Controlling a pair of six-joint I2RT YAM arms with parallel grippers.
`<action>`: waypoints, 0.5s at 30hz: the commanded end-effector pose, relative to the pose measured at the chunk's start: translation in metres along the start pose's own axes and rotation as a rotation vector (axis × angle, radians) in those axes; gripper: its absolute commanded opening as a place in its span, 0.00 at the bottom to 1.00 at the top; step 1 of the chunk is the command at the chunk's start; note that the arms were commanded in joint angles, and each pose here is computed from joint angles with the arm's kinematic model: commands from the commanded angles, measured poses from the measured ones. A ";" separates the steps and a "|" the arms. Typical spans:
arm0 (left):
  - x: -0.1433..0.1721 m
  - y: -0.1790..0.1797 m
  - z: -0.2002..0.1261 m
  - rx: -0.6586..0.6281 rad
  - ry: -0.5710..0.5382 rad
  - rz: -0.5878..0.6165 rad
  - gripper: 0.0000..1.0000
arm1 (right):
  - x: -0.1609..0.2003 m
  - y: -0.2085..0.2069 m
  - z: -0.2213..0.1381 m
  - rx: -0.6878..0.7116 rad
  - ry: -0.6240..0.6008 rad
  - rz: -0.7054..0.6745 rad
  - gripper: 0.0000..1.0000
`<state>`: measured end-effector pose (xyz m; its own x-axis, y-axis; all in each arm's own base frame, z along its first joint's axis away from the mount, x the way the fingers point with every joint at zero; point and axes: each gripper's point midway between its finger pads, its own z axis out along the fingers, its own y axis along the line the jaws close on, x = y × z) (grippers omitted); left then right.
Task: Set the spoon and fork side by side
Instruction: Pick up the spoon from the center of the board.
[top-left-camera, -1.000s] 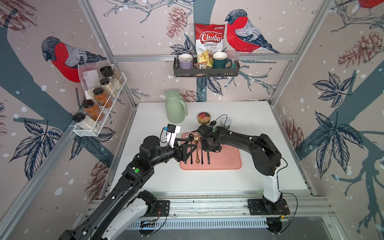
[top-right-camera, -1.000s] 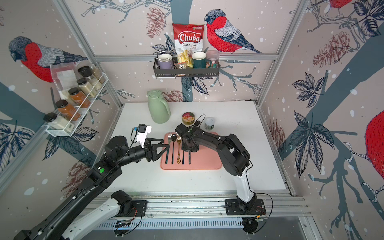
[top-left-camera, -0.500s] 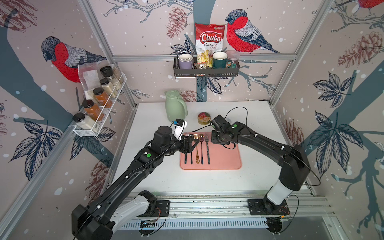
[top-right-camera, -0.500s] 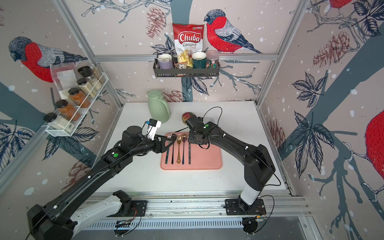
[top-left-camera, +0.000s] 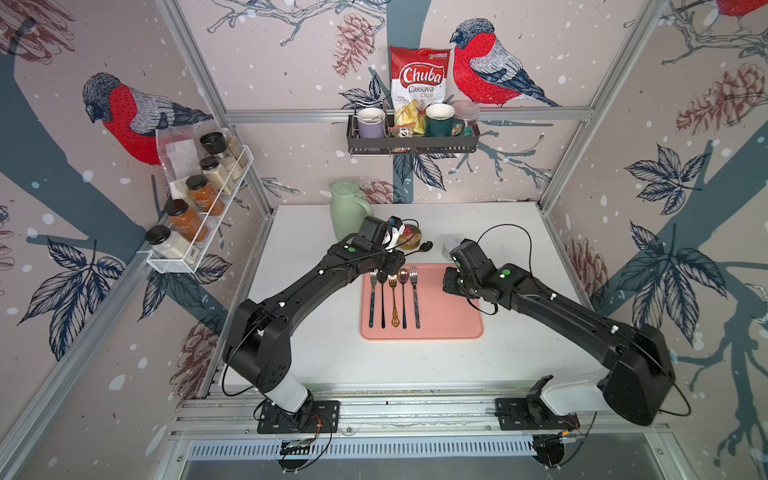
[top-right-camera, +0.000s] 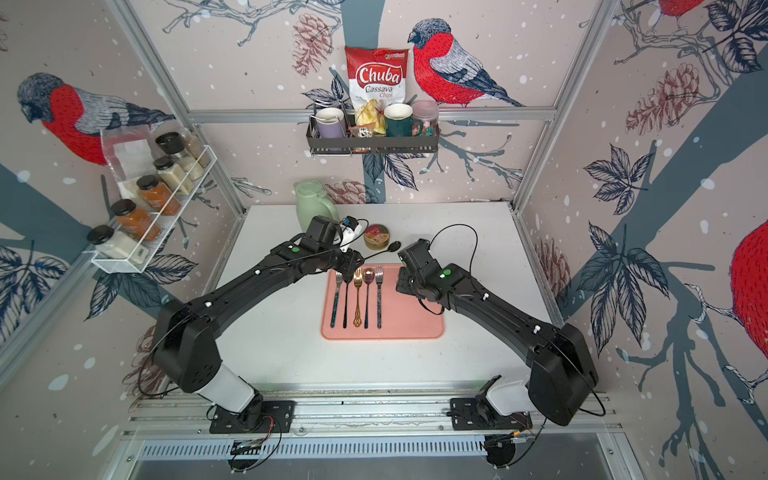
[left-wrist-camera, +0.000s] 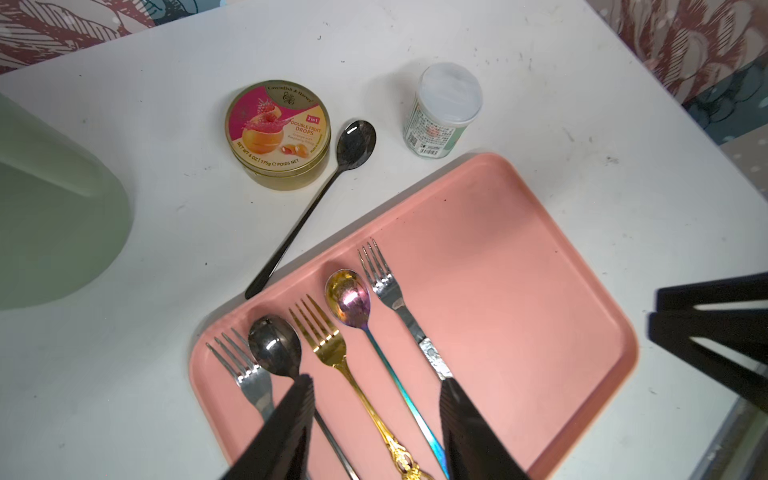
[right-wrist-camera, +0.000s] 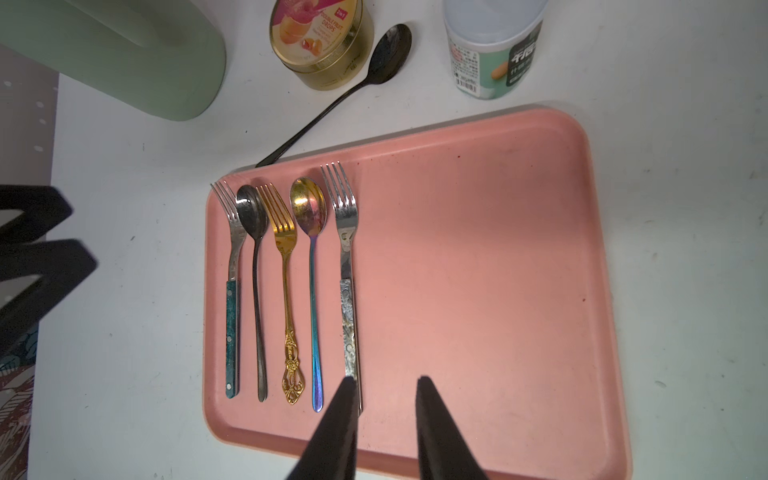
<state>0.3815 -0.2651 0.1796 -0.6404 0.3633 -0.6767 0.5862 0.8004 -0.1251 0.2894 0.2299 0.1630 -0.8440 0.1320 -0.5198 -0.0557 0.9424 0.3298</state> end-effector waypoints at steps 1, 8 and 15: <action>-0.003 0.011 0.022 -0.050 0.053 0.091 0.51 | -0.008 0.004 -0.002 -0.029 -0.053 -0.028 0.27; 0.002 0.023 0.079 -0.064 0.155 0.131 0.51 | -0.007 0.002 -0.003 -0.040 -0.062 -0.054 0.27; 0.008 0.039 0.121 -0.085 0.221 0.117 0.46 | -0.005 -0.003 -0.003 -0.042 -0.053 -0.053 0.27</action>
<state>0.4545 -0.2929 0.0894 -0.6603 0.5271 -0.5350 0.6264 0.7795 -0.0051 0.2917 0.2239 0.1647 -0.8162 0.1126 -0.5667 -0.1014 0.9377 0.3323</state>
